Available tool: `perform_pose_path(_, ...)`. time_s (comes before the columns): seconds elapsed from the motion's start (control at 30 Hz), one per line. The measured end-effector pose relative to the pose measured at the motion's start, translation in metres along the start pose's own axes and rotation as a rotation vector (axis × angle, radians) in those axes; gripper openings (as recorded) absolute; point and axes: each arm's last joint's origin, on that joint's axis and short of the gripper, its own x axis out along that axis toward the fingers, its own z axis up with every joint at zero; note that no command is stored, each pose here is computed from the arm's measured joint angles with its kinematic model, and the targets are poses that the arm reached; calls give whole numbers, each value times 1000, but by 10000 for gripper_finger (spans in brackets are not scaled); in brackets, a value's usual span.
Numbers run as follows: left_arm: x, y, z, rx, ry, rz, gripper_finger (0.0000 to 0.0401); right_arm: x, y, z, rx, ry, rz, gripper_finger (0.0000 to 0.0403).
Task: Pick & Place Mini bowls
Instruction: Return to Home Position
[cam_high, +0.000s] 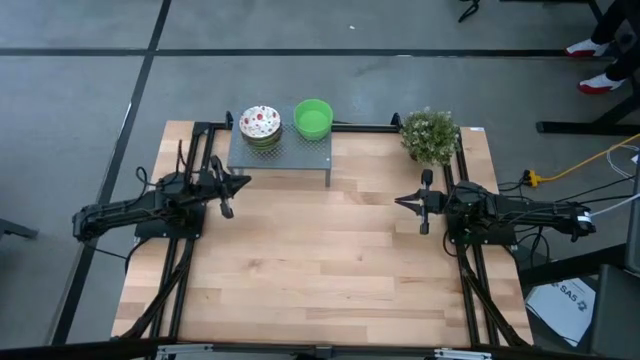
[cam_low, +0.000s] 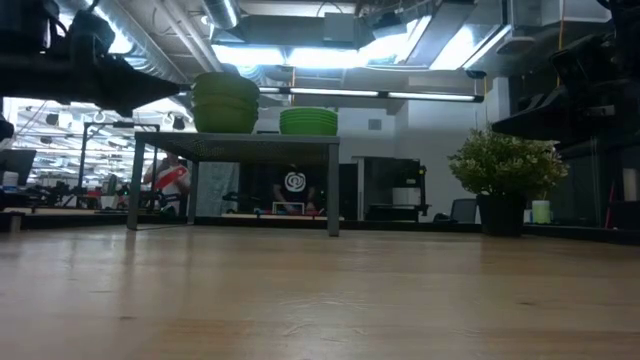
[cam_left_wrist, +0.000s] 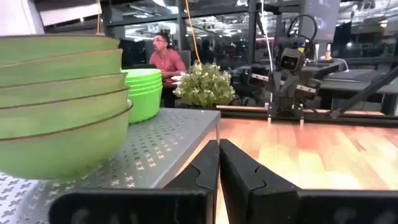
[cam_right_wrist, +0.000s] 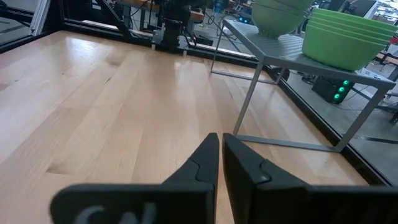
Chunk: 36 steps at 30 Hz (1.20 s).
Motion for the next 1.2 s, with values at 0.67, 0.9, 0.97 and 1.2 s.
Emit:
perform_pose_path(0.67,1,-3,-7,5,70,-94,8,0,0,0,0,0,-1,23)
perform_pose_path(0.9,1,-3,-7,5,70,-95,12,0,0,0,0,0,-1,23)
perform_pose_path(0.97,1,-3,-7,5,70,-95,11,0,0,0,0,0,-1,23)
perform_pose_path(1.2,1,-3,-7,5,69,-95,7,0,0,0,0,0,-1,23)
